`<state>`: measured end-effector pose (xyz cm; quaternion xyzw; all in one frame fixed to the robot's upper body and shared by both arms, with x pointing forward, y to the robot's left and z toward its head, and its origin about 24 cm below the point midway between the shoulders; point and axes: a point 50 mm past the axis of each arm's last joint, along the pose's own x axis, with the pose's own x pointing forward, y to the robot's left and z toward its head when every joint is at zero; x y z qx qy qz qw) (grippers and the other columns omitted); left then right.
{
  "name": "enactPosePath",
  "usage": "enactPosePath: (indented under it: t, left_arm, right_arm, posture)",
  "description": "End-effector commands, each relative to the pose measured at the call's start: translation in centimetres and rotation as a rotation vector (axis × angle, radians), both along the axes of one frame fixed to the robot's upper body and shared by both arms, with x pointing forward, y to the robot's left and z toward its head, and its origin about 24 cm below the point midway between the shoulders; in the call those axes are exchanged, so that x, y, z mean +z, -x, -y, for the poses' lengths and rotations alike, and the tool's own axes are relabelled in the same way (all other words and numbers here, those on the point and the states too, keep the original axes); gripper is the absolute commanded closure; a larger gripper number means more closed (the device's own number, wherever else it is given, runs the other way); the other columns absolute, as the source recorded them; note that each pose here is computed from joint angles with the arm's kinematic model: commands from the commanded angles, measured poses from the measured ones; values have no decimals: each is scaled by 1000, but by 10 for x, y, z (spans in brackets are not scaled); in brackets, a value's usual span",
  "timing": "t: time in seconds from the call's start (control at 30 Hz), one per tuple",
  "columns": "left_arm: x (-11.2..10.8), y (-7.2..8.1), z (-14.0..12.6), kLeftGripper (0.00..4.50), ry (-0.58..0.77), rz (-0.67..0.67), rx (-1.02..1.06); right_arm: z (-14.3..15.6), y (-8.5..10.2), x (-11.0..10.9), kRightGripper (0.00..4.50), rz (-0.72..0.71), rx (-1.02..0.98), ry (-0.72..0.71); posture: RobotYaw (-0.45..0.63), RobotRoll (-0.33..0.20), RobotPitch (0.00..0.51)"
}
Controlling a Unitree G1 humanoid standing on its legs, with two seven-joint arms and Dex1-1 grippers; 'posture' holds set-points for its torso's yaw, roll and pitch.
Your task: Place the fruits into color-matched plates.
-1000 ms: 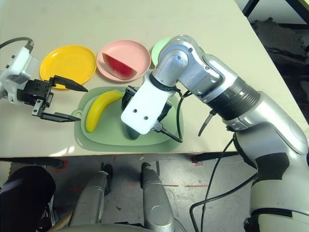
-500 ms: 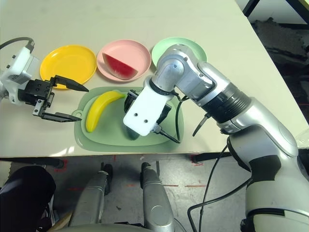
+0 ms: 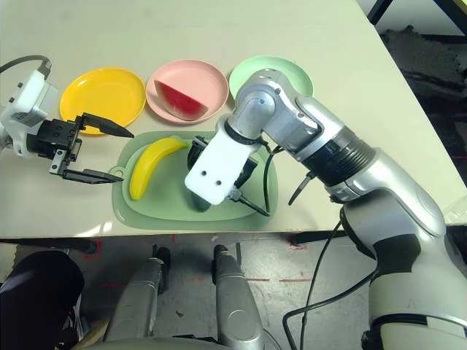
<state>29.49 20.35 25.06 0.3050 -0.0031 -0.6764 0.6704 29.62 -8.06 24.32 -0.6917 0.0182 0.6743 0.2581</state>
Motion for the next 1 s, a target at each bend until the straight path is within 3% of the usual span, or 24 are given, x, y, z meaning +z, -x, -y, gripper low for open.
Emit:
enactPosePath:
  t: [0.03, 0.47, 0.57, 0.7, 1.0]
  left_arm:
    - [-1, 2, -3, 0, -14, 9, 5]
    - [-1, 2, -4, 0, -15, 13, 16]
    - [0, 1, -4, 0, -14, 17, 18]
    - [3, -2, -6, 0, -11, 32, 34]
    - [5, -4, -8, 0, -14, 40, 40]
  right_arm:
    - [-3, 3, 0, 40, -1, 24, -8]
    - [-3, 2, -2, 40, -7, 22, -6]
    - [-3, 2, -2, 358, -8, 16, -5]
    - [-3, 0, 0, 1547, -6, 7, -9]
    - [-3, -5, 4, 1548, 3, -10, -17]
  posture:
    - [-120, 0, 340]
    - [-118, 0, 341]
    - [-120, 0, 343]
    - [-124, 0, 345]
    - [-126, 0, 346]
